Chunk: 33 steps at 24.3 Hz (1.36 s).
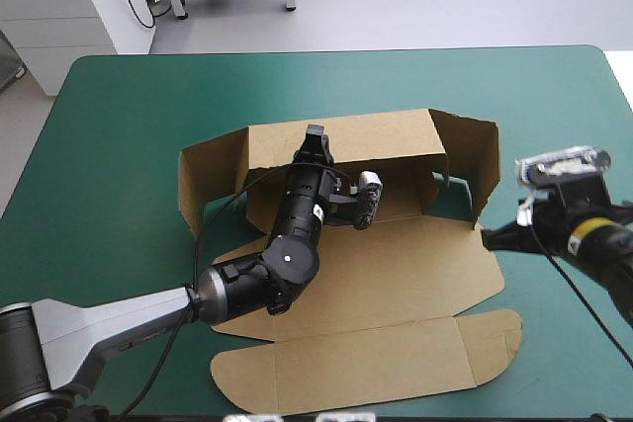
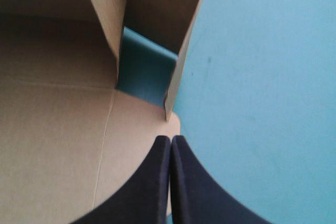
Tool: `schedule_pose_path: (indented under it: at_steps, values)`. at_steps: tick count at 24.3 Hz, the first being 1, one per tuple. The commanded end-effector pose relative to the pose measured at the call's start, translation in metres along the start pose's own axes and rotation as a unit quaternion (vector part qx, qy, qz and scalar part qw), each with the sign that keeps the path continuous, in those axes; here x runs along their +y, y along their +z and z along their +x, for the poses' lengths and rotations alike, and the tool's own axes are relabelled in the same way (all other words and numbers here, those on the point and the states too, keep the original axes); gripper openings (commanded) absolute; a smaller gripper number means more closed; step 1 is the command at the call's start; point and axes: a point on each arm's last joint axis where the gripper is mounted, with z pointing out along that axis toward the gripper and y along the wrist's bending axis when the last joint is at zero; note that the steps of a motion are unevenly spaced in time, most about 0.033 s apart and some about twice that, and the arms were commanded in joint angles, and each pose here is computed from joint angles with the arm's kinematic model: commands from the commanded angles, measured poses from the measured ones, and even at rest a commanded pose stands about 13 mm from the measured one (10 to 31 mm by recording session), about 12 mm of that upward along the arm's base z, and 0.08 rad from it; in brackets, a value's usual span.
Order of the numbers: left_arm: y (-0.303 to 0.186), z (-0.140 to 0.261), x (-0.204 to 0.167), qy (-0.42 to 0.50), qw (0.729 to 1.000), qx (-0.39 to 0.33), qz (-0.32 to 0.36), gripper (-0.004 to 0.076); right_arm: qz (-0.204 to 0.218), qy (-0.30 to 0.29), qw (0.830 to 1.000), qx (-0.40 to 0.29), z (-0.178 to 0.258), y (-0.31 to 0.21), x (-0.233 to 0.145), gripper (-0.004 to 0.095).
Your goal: Fold the box
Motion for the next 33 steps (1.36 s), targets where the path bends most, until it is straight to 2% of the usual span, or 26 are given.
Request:
schedule_pose_path:
  at_steps: [1,5,7,9,10,12,13,16,20,22,26,29,33]
  values:
    - [-0.009,0.005,0.023,-0.001,0.999,0.001,-0.045,-0.0008,0.014,-0.038,0.998,-0.052,-0.052,0.008,0.0,-0.0021]
    - [-0.009,0.005,0.023,-0.002,0.999,0.002,-0.044,-0.0008,0.039,-0.031,0.997,-0.064,-0.097,0.024,-0.012,-0.0021]
    - [-0.009,0.005,0.023,-0.002,0.999,0.002,-0.044,-0.0008,0.028,-0.021,0.997,-0.062,-0.111,0.035,-0.022,-0.0021]
    - [-0.009,0.005,0.023,-0.003,0.999,0.002,-0.044,-0.0008,-0.001,0.0,0.999,-0.05,-0.122,0.051,-0.039,-0.0021]
    - [-0.009,0.005,0.023,-0.003,0.999,0.002,-0.044,-0.0008,-0.053,0.03,0.998,-0.03,-0.128,0.07,-0.054,-0.0021]
    - [-0.009,0.005,0.023,-0.003,0.999,0.002,-0.044,-0.0008,-0.089,0.066,0.994,-0.001,-0.131,0.096,-0.073,-0.002]
    - [-0.009,0.005,0.023,-0.003,0.999,0.001,-0.043,-0.0008,-0.09,0.069,0.994,0.003,-0.132,0.103,-0.077,-0.002]
    - [-0.009,0.004,0.022,-0.003,0.999,-0.005,-0.041,-0.0008,-0.097,0.071,0.992,0.026,-0.129,0.147,-0.086,-0.0021]
    - [-0.009,0.002,0.022,-0.006,0.999,-0.013,-0.039,-0.0008,-0.123,0.075,0.988,0.057,-0.12,0.174,-0.086,-0.0021]
    - [-0.009,0.002,0.022,-0.01,0.999,-0.015,-0.038,-0.0008,-0.158,0.082,0.981,0.077,-0.116,0.176,-0.08,-0.0021]
    - [-0.009,0.001,0.021,-0.01,0.999,-0.022,-0.036,-0.0008,-0.194,0.093,0.971,0.102,-0.098,0.177,-0.074,-0.0021]
    - [-0.009,0.0,0.021,-0.01,0.999,-0.024,-0.035,-0.0008,-0.206,0.093,0.969,0.101,-0.083,0.171,-0.067,-0.0021]
    - [-0.009,0.0,0.021,-0.01,0.999,-0.026,-0.034,-0.0008,-0.193,0.109,0.971,0.085,-0.058,0.162,-0.06,-0.0021]
